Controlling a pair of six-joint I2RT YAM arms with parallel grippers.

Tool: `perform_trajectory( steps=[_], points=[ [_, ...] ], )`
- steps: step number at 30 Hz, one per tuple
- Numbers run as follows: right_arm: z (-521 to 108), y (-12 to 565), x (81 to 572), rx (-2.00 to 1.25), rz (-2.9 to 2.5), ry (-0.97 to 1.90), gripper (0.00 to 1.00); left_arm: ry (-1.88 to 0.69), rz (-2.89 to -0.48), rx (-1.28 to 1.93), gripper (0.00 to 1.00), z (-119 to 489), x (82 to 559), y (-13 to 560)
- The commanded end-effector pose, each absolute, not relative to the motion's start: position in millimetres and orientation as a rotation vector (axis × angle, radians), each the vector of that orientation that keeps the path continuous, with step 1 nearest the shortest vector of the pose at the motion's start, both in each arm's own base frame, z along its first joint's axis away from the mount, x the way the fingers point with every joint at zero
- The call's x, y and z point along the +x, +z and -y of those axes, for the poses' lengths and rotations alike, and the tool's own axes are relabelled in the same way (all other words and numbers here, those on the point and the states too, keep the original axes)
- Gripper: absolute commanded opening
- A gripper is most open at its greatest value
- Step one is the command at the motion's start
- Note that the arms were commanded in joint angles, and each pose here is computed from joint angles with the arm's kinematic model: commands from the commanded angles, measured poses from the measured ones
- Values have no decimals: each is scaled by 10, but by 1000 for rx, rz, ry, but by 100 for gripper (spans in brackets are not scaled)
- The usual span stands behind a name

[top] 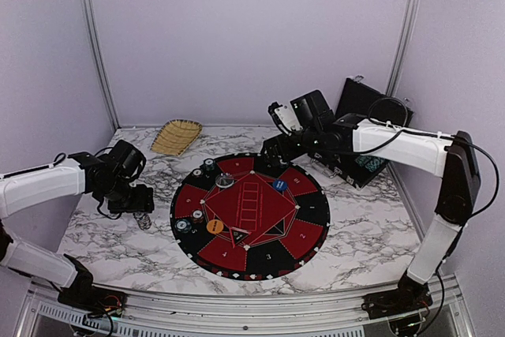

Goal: Distribute texas hold em gaming equipment
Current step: Pick up the pile of poker chips from the pile of poker chips.

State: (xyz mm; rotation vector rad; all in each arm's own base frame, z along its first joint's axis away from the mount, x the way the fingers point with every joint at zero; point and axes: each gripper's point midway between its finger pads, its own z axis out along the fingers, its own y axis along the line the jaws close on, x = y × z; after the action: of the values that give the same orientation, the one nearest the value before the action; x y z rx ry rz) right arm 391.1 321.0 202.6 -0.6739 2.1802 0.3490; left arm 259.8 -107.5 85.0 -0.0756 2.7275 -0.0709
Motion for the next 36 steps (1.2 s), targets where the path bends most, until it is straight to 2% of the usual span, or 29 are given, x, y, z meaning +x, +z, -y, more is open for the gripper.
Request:
perform_trajectory(
  steps=[1,20,36],
  points=[
    [-3199,2229,3897,-637,-2130,379,97,24,-2763,-85,78,990,2534,814],
    [-3147,2171,3864,-628,-2142,367,96,52,-2827,-53,74,1028,2483,640],
    [-3106,2175,3867,-627,-2144,340,96,48,-2847,-43,61,1060,2495,577]
  ],
)
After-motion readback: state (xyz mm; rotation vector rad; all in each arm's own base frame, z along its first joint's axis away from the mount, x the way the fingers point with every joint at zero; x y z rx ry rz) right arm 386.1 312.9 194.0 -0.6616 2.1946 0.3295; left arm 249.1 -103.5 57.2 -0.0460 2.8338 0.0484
